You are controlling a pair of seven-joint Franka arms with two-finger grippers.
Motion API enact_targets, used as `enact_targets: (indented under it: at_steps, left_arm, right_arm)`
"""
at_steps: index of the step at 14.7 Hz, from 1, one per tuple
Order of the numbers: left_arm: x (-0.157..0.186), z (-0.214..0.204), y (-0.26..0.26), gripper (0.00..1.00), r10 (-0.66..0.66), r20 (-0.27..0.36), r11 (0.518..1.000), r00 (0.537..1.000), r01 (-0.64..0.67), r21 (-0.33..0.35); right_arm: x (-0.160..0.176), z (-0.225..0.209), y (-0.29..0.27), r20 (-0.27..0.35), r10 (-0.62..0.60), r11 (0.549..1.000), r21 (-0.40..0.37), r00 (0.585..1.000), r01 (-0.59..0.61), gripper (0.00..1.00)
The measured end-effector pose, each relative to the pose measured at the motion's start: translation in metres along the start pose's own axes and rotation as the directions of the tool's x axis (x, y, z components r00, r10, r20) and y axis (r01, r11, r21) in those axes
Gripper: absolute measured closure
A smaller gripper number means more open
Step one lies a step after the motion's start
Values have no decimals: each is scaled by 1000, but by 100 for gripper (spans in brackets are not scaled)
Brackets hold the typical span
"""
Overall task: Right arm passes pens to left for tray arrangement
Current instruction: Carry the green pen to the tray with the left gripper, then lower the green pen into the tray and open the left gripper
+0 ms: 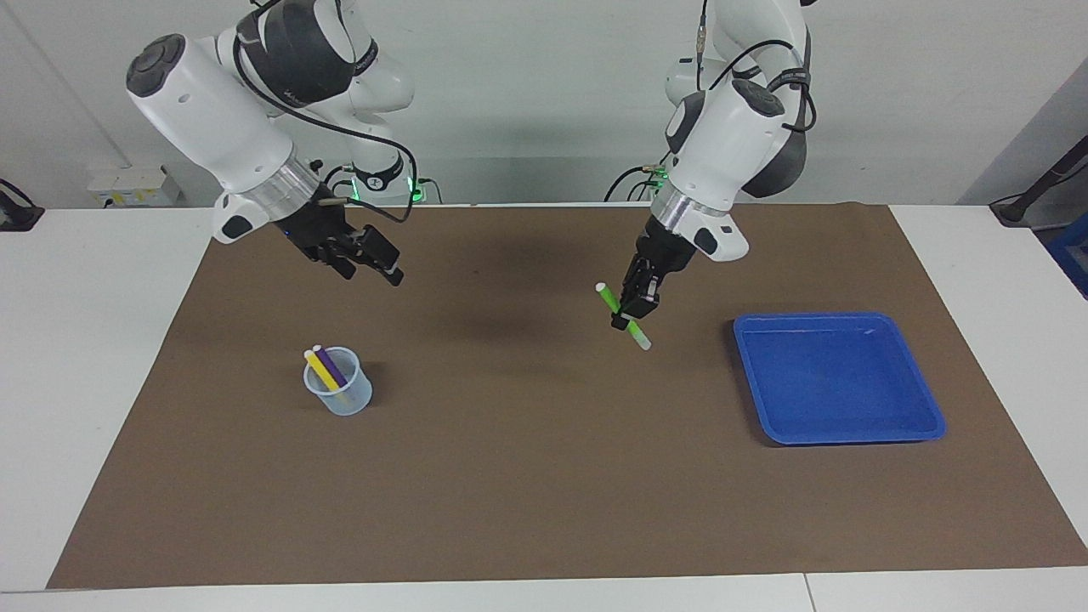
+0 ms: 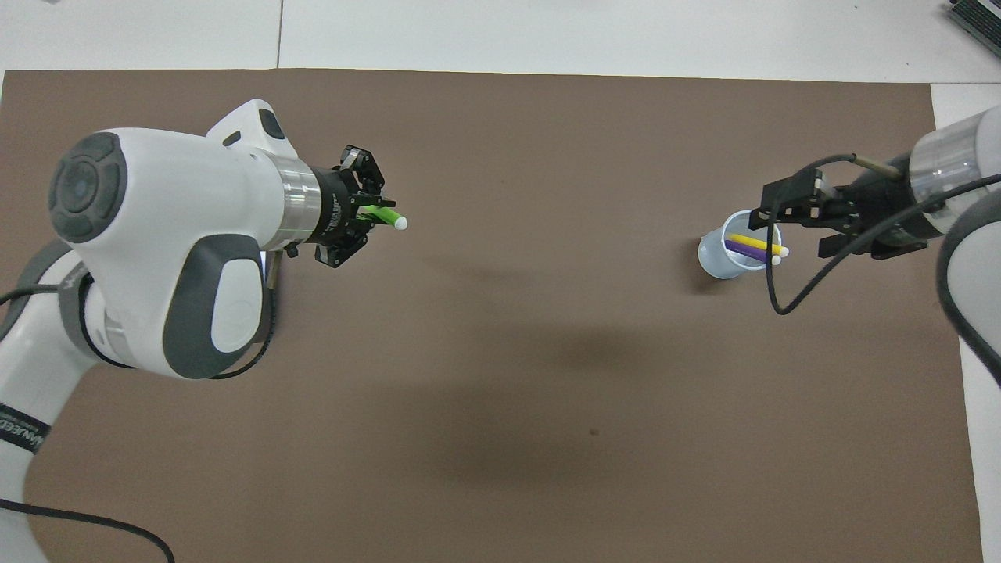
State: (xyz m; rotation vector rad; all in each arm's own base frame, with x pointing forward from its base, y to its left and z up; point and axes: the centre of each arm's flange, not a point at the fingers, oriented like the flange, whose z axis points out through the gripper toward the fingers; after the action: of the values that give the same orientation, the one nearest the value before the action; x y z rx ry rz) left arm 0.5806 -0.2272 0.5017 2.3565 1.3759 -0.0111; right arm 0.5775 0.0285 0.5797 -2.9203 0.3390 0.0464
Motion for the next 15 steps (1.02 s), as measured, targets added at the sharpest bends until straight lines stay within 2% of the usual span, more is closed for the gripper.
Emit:
enact_targets:
  at_steps: [2,4,6,10,15]
  left_arm:
    - [32,-6,-7,82,81,-6,997,997,-81,19]
    - [56,-11,-15,82,183,-2,982,983,-183,42]
    - [81,-15,-26,82,317,5,945,948,-316,84]
    - [127,-23,-51,82,589,38,783,807,-582,218]
    - [192,-38,-86,82,760,84,596,644,-743,305]
  right_arm:
    - [-4,-13,18,-12,-69,994,-83,998,68,0]
    - [-7,-19,25,-15,-112,987,-116,994,109,0]
    - [-7,-17,28,-9,-138,981,-138,990,135,0]
    - [-8,-8,29,10,-146,975,-166,989,146,0]
    - [-11,-8,30,12,-144,975,-167,989,144,0]
